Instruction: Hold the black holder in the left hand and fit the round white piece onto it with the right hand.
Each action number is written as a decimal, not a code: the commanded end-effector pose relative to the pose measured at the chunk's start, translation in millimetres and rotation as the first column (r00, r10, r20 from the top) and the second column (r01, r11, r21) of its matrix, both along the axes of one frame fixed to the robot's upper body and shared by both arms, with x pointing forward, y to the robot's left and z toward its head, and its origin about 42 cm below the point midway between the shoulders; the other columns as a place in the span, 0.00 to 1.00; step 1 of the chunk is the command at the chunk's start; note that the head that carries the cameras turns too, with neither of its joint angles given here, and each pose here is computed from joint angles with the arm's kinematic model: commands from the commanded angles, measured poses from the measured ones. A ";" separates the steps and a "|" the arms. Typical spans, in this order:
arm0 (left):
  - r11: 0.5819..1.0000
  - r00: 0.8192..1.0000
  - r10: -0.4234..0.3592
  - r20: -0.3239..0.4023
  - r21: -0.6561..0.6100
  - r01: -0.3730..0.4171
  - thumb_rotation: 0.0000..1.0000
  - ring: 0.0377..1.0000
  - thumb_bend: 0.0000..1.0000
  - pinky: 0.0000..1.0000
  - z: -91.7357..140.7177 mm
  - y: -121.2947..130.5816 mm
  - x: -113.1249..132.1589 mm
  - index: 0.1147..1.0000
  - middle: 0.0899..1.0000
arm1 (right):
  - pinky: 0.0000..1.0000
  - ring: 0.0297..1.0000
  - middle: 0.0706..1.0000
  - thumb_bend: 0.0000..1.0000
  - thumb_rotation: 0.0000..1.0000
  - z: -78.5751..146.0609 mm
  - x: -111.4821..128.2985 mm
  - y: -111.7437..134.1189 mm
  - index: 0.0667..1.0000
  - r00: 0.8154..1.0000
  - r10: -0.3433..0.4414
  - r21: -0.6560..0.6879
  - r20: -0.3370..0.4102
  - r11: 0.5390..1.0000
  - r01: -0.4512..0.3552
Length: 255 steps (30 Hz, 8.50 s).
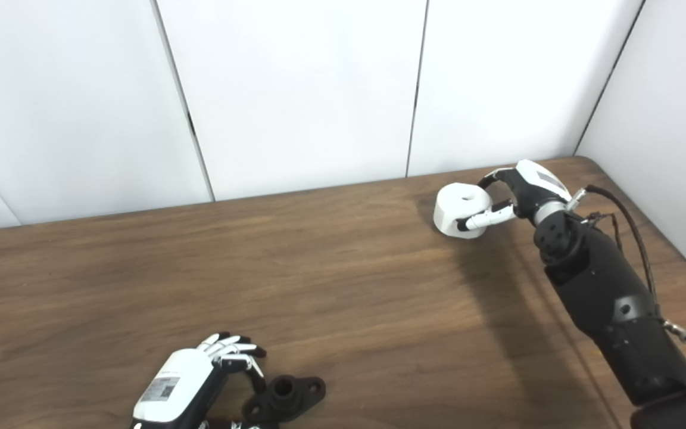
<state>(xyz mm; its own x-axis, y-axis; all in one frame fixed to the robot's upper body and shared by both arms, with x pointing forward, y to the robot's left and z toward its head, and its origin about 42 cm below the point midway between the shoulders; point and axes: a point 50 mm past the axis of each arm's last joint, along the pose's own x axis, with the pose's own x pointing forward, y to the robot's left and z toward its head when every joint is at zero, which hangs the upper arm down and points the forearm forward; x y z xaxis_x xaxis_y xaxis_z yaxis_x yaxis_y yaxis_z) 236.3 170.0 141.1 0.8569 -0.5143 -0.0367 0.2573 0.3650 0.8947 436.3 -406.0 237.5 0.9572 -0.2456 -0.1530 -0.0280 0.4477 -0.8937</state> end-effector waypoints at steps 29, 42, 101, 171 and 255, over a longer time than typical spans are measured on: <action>0.999 1.000 -0.003 -0.023 0.053 0.004 0.05 0.87 0.52 0.94 -7.0 2.9 -4.3 0.42 0.77 | 0.92 0.94 0.88 0.80 0.34 43.2 10.8 3.4 0.67 0.992 0.044 -0.038 0.117 0.998 -0.040; 0.998 1.000 -0.005 -0.021 0.058 0.006 0.05 0.87 0.52 0.94 -6.5 1.9 -4.7 0.42 0.77 | 0.91 0.90 0.83 0.55 0.16 39.1 8.9 0.2 0.47 0.981 0.050 -0.020 0.187 0.999 -0.047; 0.998 1.000 -0.001 -0.003 0.058 0.002 0.06 0.85 0.52 0.95 7.8 -18.7 9.8 0.42 0.76 | 1.00 0.95 0.84 0.52 0.15 104.6 -179.1 168.7 0.45 0.710 0.689 -0.046 0.143 0.722 -0.691; 0.998 1.000 -0.008 0.002 0.062 0.008 0.06 0.86 0.52 0.97 17.1 -27.1 24.3 0.42 0.77 | 1.00 0.97 0.83 0.52 0.15 61.5 -150.2 226.0 0.44 0.602 0.793 -0.084 0.096 0.609 -0.789; 0.998 1.000 -0.009 0.001 0.061 0.009 0.06 0.87 0.52 0.97 13.9 -31.1 26.9 0.42 0.77 | 1.00 1.00 0.98 1.00 0.45 53.1 -153.3 224.4 0.89 0.589 0.807 -0.126 -0.029 0.582 -0.803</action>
<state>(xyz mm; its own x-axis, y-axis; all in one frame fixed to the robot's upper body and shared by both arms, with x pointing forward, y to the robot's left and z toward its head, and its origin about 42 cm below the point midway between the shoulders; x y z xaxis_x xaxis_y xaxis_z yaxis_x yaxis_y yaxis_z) 259.1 140.6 153.2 0.8536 -0.5165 -0.0685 0.2706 0.3271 0.9054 282.2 -180.3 271.4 0.7642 0.6100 -0.2095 -0.3757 0.1569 -0.9134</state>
